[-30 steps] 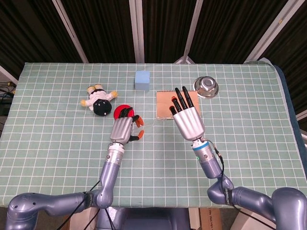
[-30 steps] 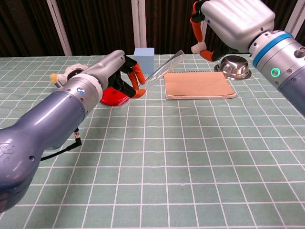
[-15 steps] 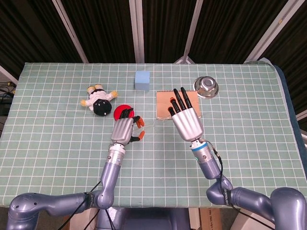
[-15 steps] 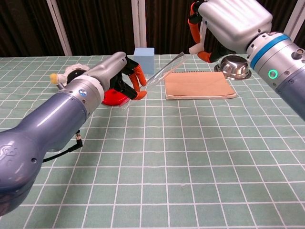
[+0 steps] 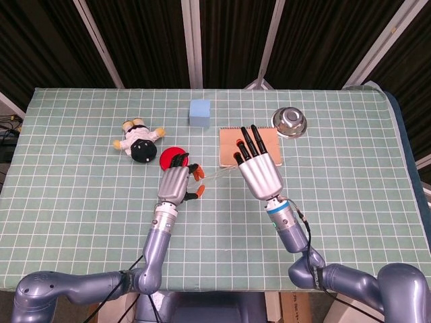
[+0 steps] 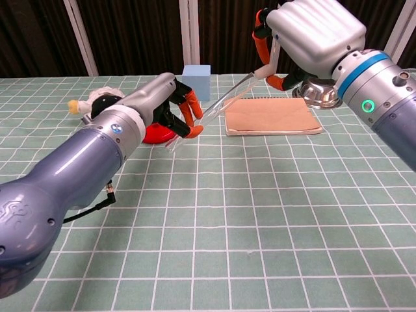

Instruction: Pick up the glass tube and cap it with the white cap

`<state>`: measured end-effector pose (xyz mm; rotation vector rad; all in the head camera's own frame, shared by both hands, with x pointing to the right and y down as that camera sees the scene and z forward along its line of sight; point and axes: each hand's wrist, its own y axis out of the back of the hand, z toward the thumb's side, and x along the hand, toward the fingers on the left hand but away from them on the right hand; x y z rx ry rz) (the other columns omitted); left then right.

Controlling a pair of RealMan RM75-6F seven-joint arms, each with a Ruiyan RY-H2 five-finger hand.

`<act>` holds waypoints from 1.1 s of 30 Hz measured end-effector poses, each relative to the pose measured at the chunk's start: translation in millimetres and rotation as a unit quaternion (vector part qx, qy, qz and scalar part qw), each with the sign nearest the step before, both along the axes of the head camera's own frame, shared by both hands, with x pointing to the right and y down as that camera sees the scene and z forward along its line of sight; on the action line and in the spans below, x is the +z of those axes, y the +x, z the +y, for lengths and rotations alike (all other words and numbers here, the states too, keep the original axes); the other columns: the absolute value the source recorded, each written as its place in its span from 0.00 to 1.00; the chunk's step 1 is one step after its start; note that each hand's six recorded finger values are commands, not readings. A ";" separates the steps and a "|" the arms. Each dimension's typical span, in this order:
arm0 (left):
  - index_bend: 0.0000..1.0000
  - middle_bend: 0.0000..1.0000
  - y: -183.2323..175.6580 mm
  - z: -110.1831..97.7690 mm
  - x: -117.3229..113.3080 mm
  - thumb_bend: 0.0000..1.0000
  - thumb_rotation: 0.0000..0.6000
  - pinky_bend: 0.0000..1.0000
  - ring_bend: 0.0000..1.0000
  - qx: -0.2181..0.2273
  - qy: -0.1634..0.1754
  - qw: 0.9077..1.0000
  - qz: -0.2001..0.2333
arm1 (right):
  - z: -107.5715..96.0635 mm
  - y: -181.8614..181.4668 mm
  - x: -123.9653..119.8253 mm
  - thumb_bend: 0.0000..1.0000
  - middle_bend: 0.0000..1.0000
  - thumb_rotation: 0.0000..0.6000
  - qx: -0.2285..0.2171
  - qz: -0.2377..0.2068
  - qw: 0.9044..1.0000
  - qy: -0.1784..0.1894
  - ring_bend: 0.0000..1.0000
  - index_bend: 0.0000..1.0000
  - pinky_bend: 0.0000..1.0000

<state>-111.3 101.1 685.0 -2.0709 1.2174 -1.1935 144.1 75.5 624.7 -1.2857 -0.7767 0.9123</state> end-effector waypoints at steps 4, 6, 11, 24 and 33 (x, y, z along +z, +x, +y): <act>0.55 0.58 0.3 -0.4 -0.4 0.54 1.00 0.00 0.10 -0.001 0.000 1.000 0.001 | 0.5 -0.1 0.1 0.37 0.32 1.00 0.000 -0.001 1.000 0.000 0.07 0.64 0.00; 0.55 0.58 1.1 -0.1 -0.4 0.54 1.00 0.00 0.10 0.001 0.000 1.000 0.002 | 0.9 -0.4 -0.1 0.37 0.32 1.00 0.000 -0.002 1.000 -0.001 0.07 0.64 0.00; 0.55 0.58 2.9 1.3 0.2 0.54 1.00 0.00 0.10 0.002 -0.003 1.000 0.003 | 1.8 -2.0 -0.7 0.37 0.32 1.00 -0.002 -0.002 1.000 0.000 0.07 0.64 0.00; 0.55 0.58 3.2 0.9 -0.3 0.54 1.00 0.00 0.11 0.000 -0.005 1.000 0.005 | 5.6 -6.7 0.4 0.37 0.32 1.00 -0.009 -0.003 1.000 -0.001 0.07 0.64 0.00; 0.55 0.58 3.4 0.8 -2.6 0.54 1.00 0.00 0.11 -0.001 -0.008 1.000 0.009 | 8.4 -8.9 0.8 0.37 0.32 1.00 -0.013 -0.006 1.000 -0.002 0.07 0.64 0.00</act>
